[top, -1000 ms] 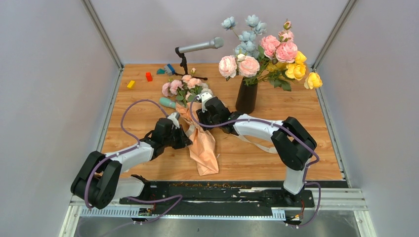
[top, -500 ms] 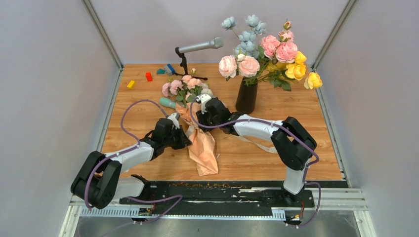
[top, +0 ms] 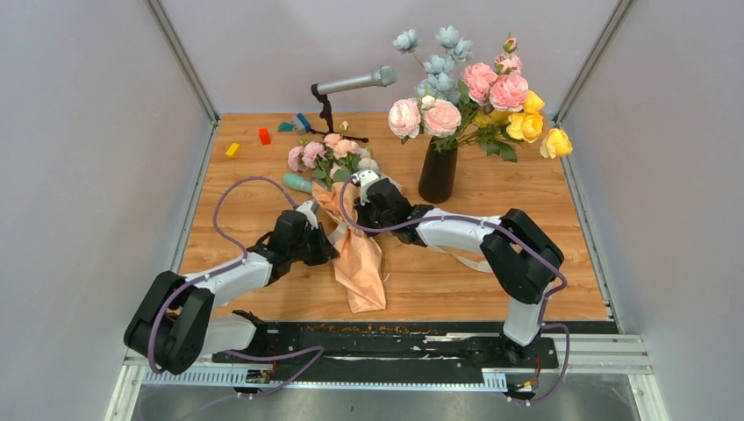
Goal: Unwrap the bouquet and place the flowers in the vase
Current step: Untie the ribbon from the wrapping paper.
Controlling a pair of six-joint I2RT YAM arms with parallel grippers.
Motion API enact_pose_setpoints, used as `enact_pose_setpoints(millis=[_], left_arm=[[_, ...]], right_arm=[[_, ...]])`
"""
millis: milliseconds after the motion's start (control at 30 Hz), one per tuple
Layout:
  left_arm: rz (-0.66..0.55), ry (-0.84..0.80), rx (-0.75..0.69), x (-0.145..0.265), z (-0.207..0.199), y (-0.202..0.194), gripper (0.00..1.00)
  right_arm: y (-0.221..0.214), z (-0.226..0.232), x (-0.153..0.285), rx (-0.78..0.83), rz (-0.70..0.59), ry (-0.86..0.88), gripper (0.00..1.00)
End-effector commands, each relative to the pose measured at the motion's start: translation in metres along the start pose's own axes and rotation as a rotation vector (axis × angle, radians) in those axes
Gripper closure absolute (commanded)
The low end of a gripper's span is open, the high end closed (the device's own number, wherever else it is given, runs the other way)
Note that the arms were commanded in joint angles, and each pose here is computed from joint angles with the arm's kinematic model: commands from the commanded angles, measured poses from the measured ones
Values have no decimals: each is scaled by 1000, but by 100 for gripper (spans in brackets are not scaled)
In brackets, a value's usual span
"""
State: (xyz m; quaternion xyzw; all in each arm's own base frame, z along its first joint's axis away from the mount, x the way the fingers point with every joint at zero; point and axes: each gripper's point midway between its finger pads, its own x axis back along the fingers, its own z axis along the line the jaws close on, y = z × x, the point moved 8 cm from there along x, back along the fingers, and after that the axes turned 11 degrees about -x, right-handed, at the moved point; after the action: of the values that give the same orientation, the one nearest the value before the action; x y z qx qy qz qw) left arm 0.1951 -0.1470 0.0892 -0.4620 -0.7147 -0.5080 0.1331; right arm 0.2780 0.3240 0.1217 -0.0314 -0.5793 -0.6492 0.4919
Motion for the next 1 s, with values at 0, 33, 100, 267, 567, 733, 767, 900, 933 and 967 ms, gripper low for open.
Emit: enact_pose_setpoints(millis=[0, 33, 100, 267, 567, 733, 767, 900, 933, 967], left_arm=[[-19, 27, -21, 4, 2, 0, 100], [-22, 31, -18, 4, 3, -1, 100], [-18, 41, -11, 5, 5, -6, 100], [-14, 59, -2, 6, 9, -12, 100], [-17, 93, -2, 10, 13, -15, 100], [-23, 119, 2, 12, 15, -17, 100], [-21, 123, 1, 12, 16, -17, 100], [-29, 127, -12, 13, 16, -14, 100], [-35, 126, -19, 14, 15, -12, 100], [-19, 135, -18, 14, 16, -14, 100]], right_arm=[[22, 5, 18, -72, -165, -18, 100], [25, 6, 22, -92, -193, -19, 100], [30, 6, 27, -124, -240, -28, 100], [32, 5, 37, -176, -304, -39, 100], [22, -5, 45, -247, -311, -109, 100], [15, -11, 54, -297, -326, -150, 100], [14, -12, 56, -300, -321, -160, 100], [11, -14, 60, -295, -310, -183, 100], [10, -15, 61, -294, -309, -189, 100], [9, -16, 62, -293, -308, -195, 100]])
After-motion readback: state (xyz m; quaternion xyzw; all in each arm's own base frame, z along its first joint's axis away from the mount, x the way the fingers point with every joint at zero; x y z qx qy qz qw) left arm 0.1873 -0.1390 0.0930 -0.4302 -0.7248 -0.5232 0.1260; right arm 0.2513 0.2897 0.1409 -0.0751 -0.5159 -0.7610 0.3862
